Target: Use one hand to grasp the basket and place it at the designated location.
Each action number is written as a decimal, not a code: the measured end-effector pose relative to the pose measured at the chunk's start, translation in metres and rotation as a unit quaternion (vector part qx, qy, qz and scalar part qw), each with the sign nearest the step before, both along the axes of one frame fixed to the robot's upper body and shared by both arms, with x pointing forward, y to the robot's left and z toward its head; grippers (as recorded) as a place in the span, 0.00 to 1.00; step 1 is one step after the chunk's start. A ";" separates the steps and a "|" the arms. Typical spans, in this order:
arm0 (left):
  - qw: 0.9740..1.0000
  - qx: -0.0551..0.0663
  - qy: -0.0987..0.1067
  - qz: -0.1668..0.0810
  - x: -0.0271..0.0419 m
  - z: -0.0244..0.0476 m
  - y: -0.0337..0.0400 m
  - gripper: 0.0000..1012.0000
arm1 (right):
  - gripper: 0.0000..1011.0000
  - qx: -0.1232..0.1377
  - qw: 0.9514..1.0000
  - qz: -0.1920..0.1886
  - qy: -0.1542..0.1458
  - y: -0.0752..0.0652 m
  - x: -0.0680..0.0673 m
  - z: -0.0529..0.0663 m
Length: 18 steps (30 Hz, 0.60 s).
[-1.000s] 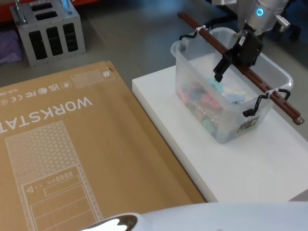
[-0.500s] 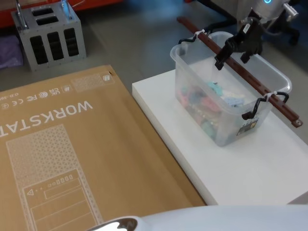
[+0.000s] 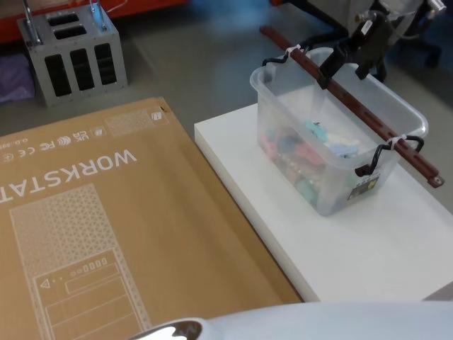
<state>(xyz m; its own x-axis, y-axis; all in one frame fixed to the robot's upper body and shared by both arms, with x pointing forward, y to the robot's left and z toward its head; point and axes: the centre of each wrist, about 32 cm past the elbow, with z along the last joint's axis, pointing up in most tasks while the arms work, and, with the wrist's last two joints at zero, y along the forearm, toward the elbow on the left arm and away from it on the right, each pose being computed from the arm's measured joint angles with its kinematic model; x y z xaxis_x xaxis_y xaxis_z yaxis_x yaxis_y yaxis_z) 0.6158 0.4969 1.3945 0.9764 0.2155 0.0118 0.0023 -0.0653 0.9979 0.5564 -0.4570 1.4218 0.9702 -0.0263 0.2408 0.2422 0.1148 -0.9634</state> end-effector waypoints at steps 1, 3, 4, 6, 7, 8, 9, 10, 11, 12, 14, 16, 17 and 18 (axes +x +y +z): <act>1.000 0.000 0.000 0.000 0.0000 0.0000 0.0000 0.00 | 0.99 0.000 1.000 0.000 -0.001 0.000 0.000 0.001; 1.000 0.000 0.000 0.000 0.0000 0.0000 0.0000 0.00 | 0.99 0.000 1.000 -0.001 -0.005 0.000 -0.001 0.003; 1.000 0.000 0.000 0.000 0.0000 0.0000 0.0000 0.00 | 0.99 -0.001 1.000 -0.002 -0.008 0.000 -0.002 0.005; 1.000 0.000 0.000 0.000 0.0000 0.0000 0.0000 0.00 | 0.99 -0.002 1.000 -0.004 -0.013 -0.001 -0.004 0.008; 1.000 0.000 0.000 0.000 0.0000 0.0000 0.0000 0.00 | 0.99 -0.002 1.000 -0.005 -0.016 -0.001 -0.004 0.010; 1.000 0.000 0.000 0.000 0.0000 0.0000 0.0000 0.00 | 0.99 -0.003 1.000 -0.006 -0.018 -0.002 -0.005 0.011; 1.000 0.000 0.000 0.000 0.0000 0.0000 0.0000 0.00 | 0.99 -0.004 1.000 -0.006 -0.020 -0.002 -0.006 0.012; 1.000 0.000 0.000 0.000 0.0000 0.0000 0.0000 0.00 | 0.99 -0.004 1.000 -0.007 -0.023 -0.002 -0.006 0.014; 1.000 0.000 0.000 0.000 0.0000 0.0000 0.0000 0.00 | 0.99 -0.004 1.000 -0.008 -0.024 -0.002 -0.007 0.015; 1.000 0.000 0.000 0.000 0.0000 0.0000 0.0000 0.00 | 0.99 -0.004 1.000 -0.008 -0.025 -0.002 -0.007 0.016; 1.000 0.000 0.000 0.000 0.0000 0.0000 0.0000 0.00 | 0.99 -0.004 1.000 -0.009 -0.027 -0.003 -0.007 0.017; 1.000 0.000 0.000 0.000 0.0000 0.0000 0.0000 0.00 | 0.99 -0.005 1.000 -0.009 -0.028 -0.003 -0.008 0.018; 1.000 0.000 0.000 0.000 0.0000 0.0000 0.0000 0.00 | 0.99 -0.005 1.000 -0.010 -0.028 -0.003 -0.008 0.018; 1.000 0.000 0.000 0.000 0.0000 0.0000 0.0000 0.00 | 0.99 -0.005 1.000 -0.010 -0.029 -0.003 -0.008 0.018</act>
